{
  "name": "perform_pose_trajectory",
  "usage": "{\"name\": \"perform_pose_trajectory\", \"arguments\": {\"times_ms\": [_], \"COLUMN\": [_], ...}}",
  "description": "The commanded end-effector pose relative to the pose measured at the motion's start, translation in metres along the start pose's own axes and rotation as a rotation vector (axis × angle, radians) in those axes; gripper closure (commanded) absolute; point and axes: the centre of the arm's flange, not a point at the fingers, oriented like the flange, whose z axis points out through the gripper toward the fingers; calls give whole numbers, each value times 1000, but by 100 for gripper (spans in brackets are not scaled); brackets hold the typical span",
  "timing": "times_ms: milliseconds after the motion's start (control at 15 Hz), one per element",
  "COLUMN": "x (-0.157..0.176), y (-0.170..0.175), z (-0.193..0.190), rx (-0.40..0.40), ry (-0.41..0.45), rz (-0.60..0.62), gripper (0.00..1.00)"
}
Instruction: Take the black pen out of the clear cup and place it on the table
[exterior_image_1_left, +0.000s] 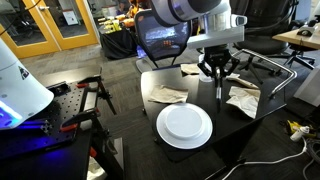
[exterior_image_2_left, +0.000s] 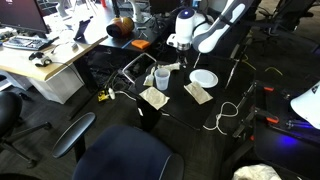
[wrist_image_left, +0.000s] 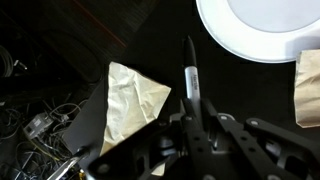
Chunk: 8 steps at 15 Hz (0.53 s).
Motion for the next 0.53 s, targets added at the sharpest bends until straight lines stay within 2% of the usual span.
{"name": "perform_pose_trajectory", "arguments": {"times_ms": [0,467], "x": [0,-3], "y": [4,1], "z": [17,39], "rx": [-26,-70], "ry": [-7,-18], "rz": [-53,-139], "gripper": [97,97]}}
